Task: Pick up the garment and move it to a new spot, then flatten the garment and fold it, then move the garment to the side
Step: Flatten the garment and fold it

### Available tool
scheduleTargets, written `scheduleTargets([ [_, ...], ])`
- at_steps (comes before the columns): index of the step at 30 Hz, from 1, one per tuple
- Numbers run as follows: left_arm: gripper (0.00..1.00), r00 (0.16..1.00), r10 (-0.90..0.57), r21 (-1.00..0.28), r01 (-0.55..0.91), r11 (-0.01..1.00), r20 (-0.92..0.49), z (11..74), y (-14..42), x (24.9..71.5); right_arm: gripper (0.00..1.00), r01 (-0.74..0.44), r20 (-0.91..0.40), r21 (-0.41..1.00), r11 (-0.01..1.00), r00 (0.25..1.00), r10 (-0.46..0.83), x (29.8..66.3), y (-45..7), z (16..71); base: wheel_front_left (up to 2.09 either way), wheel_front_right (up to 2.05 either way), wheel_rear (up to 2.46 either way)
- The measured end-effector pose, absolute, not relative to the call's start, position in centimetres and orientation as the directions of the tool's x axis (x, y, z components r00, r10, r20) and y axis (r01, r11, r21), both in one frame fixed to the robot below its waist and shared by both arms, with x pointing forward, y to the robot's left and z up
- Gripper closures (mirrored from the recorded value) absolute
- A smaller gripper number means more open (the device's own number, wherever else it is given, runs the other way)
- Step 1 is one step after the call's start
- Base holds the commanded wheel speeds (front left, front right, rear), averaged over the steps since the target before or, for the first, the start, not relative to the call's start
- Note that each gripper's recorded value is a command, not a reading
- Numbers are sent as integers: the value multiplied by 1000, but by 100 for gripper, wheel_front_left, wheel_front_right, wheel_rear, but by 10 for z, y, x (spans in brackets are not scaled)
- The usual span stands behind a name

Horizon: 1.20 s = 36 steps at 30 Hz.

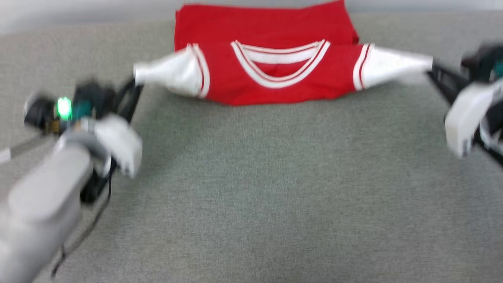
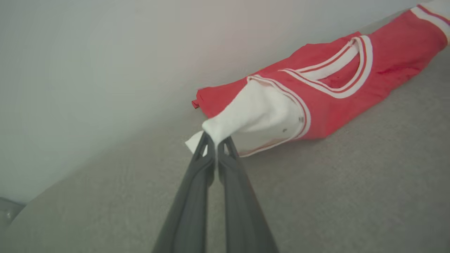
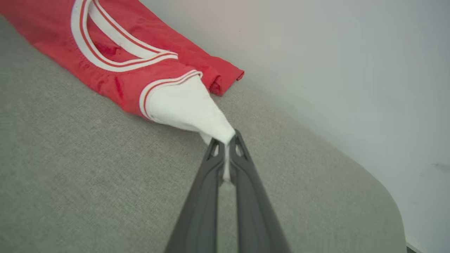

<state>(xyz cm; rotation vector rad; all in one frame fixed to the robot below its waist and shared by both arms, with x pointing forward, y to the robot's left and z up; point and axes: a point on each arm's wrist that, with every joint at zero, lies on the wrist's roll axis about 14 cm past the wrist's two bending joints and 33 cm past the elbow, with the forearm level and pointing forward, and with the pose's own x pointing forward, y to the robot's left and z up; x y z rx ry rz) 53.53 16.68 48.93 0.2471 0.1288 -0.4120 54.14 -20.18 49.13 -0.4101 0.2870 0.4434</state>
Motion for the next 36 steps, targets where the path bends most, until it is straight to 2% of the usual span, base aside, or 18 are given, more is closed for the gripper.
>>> scheduleTargets([
  [11,100,882,-322,106,378,920,-345,436,186,412,100,-460,-513,-210,863,803,304,430,-235,444,0,0,0],
  [18,100,847,-305,57,364,930,-435,413,192,353,100,-421,-621,-135,897,741,254,360,-256,414,0,0,0],
  [26,100,814,-288,3,335,942,-505,394,193,302,100,-357,-704,-52,933,675,219,288,-269,388,0,0,0],
  [32,100,801,-273,-6,319,948,-534,389,197,282,100,-323,-761,-37,946,622,183,253,-276,381,0,0,0],
  [36,100,797,-274,-8,320,947,-538,390,196,277,100,-327,-781,-25,945,597,186,245,-270,384,0,0,0],
])
